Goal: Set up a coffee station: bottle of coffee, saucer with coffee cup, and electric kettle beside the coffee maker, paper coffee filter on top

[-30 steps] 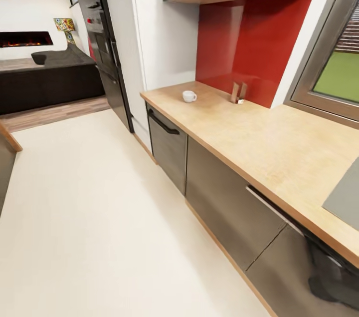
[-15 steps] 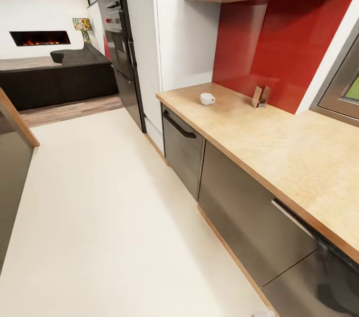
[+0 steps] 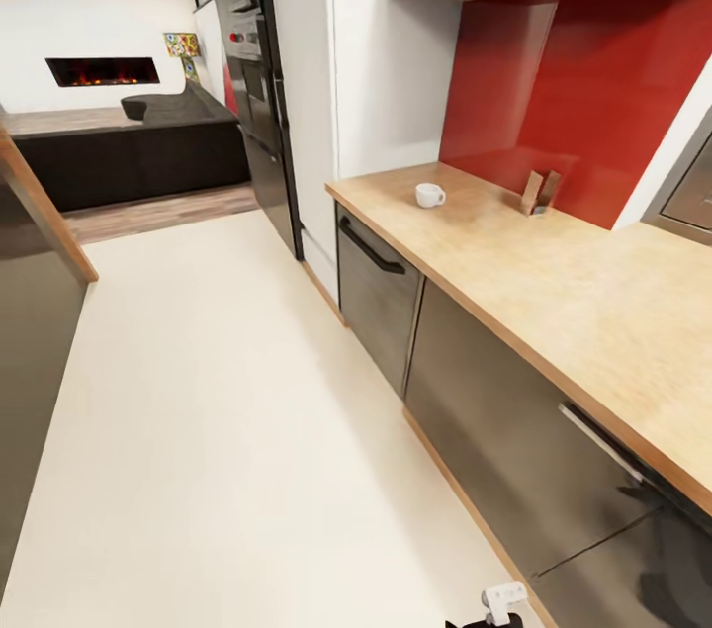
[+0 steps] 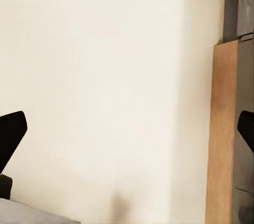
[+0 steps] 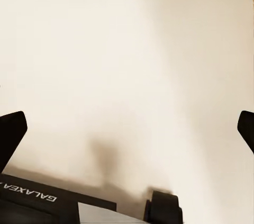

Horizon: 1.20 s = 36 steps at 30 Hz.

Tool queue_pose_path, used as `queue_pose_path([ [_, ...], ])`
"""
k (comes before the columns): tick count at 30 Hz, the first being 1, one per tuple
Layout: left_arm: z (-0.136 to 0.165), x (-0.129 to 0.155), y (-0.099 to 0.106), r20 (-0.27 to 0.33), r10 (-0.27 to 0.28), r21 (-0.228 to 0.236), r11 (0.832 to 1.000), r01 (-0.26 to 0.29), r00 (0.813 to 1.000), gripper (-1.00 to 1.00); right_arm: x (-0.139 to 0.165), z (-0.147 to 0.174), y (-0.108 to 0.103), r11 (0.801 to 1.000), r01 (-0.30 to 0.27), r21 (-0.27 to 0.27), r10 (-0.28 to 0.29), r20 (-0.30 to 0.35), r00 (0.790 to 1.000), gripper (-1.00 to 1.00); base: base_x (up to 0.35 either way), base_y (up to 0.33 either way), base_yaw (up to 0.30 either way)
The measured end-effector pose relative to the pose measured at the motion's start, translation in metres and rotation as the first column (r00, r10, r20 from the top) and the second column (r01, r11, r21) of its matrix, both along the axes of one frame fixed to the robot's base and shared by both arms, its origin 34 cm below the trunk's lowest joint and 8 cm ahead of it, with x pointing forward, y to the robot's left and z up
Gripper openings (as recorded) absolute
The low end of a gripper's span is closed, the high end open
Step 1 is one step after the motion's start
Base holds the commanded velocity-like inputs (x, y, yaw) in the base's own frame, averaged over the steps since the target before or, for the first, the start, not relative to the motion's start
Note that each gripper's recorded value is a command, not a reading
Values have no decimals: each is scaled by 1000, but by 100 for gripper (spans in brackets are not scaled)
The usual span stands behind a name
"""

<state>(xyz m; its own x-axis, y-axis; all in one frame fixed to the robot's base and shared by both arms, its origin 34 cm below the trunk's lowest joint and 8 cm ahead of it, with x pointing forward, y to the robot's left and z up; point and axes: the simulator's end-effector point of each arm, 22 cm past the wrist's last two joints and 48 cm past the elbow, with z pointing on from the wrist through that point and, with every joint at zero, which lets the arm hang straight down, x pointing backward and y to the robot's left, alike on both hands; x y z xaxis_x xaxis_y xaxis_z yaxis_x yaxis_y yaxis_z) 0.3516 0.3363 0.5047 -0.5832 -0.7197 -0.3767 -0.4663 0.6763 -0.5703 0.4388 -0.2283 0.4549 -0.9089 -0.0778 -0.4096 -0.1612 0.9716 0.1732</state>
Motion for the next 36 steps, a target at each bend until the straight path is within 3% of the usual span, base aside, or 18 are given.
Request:
queue_pose_path([
  [12,-6,-12,-1,-31,3,-1,1000,-3,1000,100,-6,-4,-1,1000,0,-3,0,-15,1000,100,288,43,198],
  [36,-6,-12,-1,-32,3,-3,1000,-3,999,100,-23,-11,-2,1000,-2,-5,2,-52,999,100,309,172,6],
])
